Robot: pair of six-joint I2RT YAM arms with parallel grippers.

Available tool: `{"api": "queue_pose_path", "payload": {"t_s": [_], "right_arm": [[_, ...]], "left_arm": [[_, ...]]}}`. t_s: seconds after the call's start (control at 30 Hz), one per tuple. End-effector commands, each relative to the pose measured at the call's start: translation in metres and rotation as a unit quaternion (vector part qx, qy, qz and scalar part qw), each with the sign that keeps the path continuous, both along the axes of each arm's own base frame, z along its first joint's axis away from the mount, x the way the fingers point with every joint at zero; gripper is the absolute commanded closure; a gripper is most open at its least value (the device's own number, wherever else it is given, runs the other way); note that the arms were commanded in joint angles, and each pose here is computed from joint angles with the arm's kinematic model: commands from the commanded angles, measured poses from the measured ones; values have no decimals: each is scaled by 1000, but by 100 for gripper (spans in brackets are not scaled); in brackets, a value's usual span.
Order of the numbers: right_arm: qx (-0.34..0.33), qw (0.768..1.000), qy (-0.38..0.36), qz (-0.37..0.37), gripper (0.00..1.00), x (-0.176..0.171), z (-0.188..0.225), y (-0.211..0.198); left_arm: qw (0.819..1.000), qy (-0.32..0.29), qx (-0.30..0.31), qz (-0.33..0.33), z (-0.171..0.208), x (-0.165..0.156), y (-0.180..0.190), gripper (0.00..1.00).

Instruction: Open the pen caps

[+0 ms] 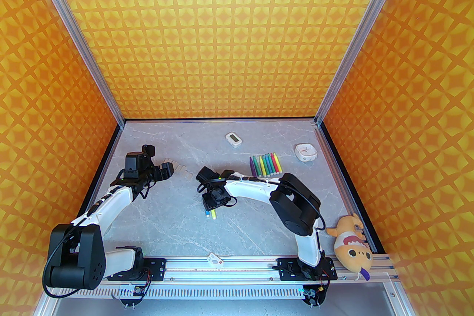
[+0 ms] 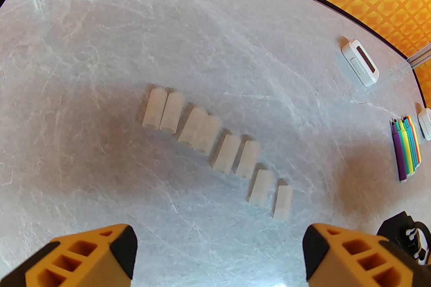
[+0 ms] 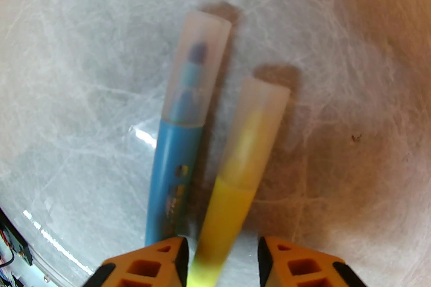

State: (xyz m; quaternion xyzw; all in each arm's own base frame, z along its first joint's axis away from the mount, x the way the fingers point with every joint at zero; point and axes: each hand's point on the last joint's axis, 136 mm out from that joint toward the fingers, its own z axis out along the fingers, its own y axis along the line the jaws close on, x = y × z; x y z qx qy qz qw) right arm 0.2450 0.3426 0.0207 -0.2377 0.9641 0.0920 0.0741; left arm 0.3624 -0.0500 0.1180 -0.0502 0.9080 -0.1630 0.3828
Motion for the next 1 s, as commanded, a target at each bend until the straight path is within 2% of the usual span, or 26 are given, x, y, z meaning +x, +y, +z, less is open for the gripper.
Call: {"api": "queue_pose_path", "payload": {"t_s": [0.0,0.17,0.57,0.8,0.97], "right_arm": [[-45,999,-6,-6,63,2,-5,-11],[-84,996,-11,4,70,6,-9,-21],[-126,992,-7,29,76,10,-21,-26],[-113,993,-7,29,88,12,-25,-25],[-72,997,-19,12,95,24,-16,-27]], "left_arm": [[1000,-10,3,6,4,0,4,14],[1000,-14,4,5,7,0,5,14],[1000,-22,4,5,9,-1,5,14],[1000,-23,-2,-6,9,-3,1,15],[999,-30,-26,-28,12,-2,-10,15]]}}
